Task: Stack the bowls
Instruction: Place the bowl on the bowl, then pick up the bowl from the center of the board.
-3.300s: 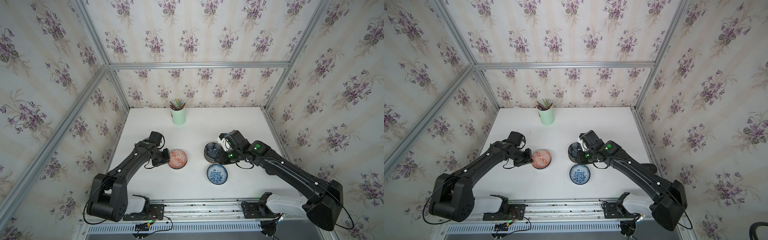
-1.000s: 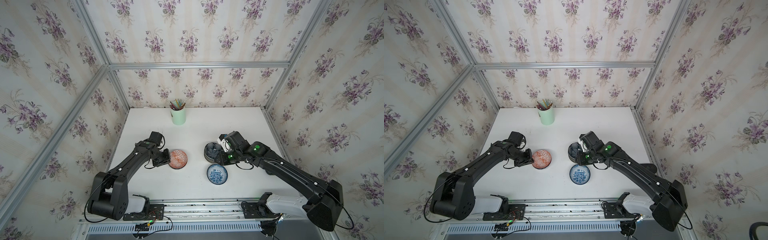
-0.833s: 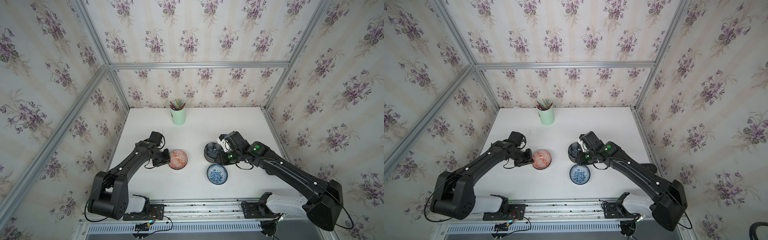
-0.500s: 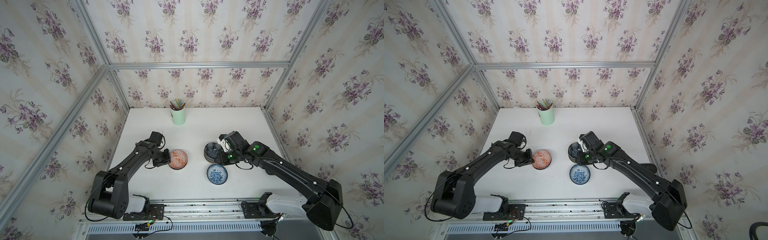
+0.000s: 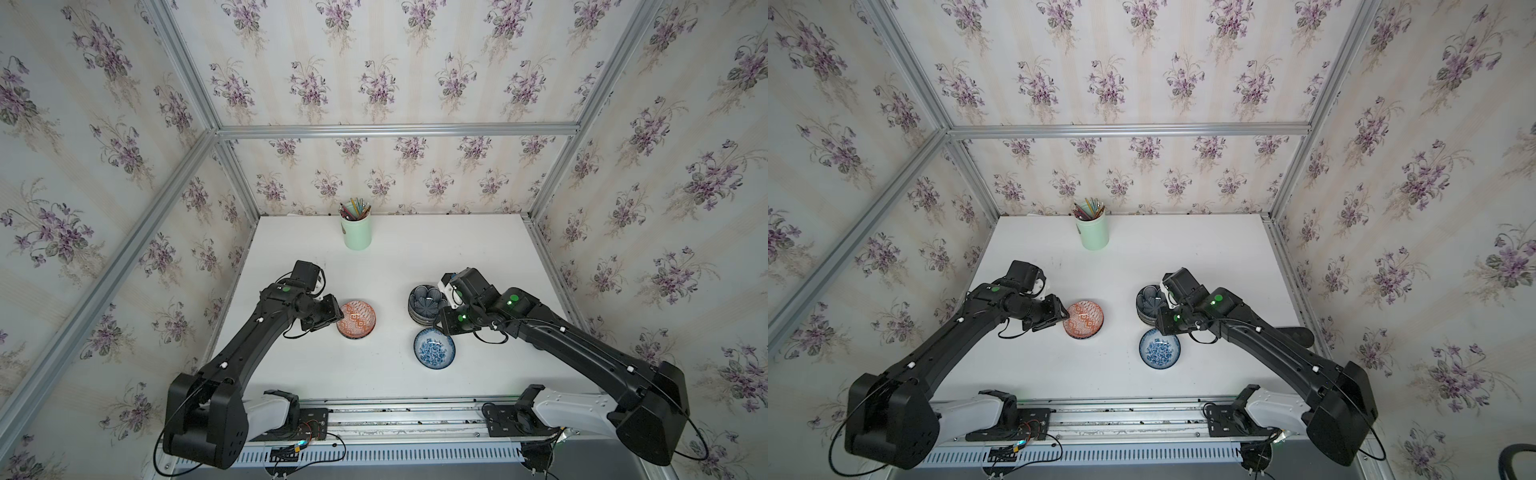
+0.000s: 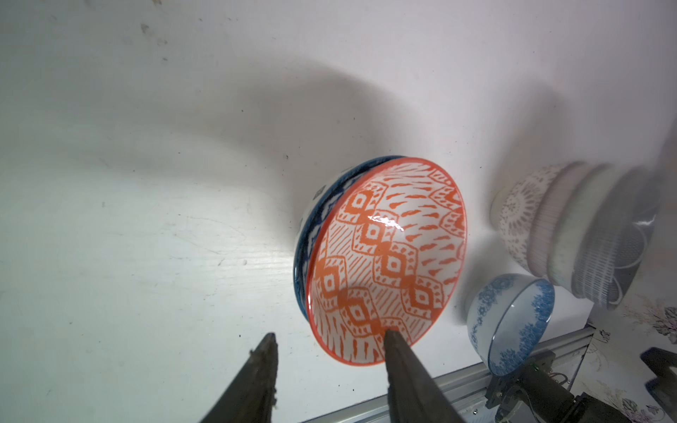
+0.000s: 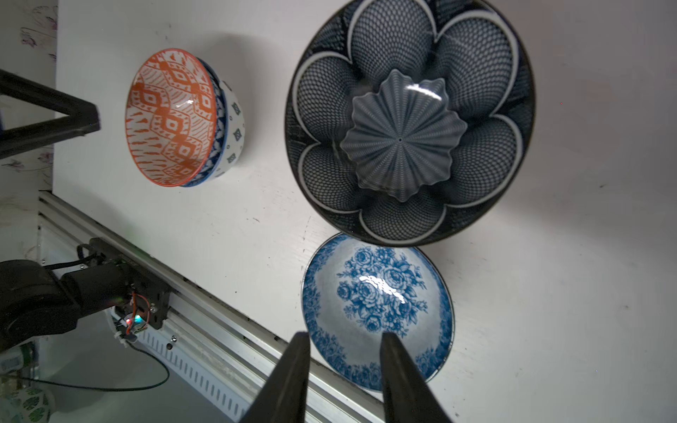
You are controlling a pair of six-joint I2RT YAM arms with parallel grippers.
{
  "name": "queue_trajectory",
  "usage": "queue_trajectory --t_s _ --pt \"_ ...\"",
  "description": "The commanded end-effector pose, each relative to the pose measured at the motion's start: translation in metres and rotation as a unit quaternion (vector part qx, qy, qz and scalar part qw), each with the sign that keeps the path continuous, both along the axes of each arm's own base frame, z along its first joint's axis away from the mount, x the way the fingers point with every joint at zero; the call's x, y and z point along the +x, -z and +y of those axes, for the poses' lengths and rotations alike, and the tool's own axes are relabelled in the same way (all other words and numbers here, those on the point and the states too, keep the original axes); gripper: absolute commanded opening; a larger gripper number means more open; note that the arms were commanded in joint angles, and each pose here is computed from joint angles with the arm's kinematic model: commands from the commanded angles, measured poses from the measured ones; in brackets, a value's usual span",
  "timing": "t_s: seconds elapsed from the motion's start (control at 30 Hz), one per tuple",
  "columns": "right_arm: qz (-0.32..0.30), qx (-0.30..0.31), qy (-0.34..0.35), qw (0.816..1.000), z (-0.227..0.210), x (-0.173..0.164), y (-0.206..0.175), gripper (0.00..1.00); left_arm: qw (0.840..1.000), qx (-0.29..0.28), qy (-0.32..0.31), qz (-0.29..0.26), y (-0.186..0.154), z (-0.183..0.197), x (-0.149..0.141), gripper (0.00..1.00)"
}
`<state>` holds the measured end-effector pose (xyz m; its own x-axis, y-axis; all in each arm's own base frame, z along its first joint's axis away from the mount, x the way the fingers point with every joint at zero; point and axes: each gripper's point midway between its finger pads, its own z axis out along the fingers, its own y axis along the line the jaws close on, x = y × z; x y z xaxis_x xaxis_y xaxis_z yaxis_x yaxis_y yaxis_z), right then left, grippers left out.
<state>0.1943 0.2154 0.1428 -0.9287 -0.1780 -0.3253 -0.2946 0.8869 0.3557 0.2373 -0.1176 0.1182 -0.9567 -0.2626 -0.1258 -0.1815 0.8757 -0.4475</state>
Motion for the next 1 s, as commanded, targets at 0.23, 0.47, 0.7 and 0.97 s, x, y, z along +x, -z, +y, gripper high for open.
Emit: queue_trajectory --t_s 0.23,0.47,0.7,0.97 --pt "0.013 -0.029 0.041 0.999 -0.026 -0.013 0.037 0.37 0.998 -0.063 0.002 -0.011 -0.024 -0.007 -0.051 0.51" --pt "0.011 -0.051 0.062 0.997 -0.033 -0.010 0.044 0.35 0.997 -0.074 0.000 -0.012 -0.026 -0.008 -0.064 0.51" --pt "0.016 -0.057 0.073 0.996 -0.034 -0.009 0.050 0.32 0.997 -0.072 -0.004 -0.010 -0.025 -0.007 -0.067 0.50" --pt "0.029 -0.066 0.072 0.995 -0.033 -0.011 0.060 0.31 0.997 -0.070 -0.002 -0.008 -0.024 -0.007 -0.066 0.50"
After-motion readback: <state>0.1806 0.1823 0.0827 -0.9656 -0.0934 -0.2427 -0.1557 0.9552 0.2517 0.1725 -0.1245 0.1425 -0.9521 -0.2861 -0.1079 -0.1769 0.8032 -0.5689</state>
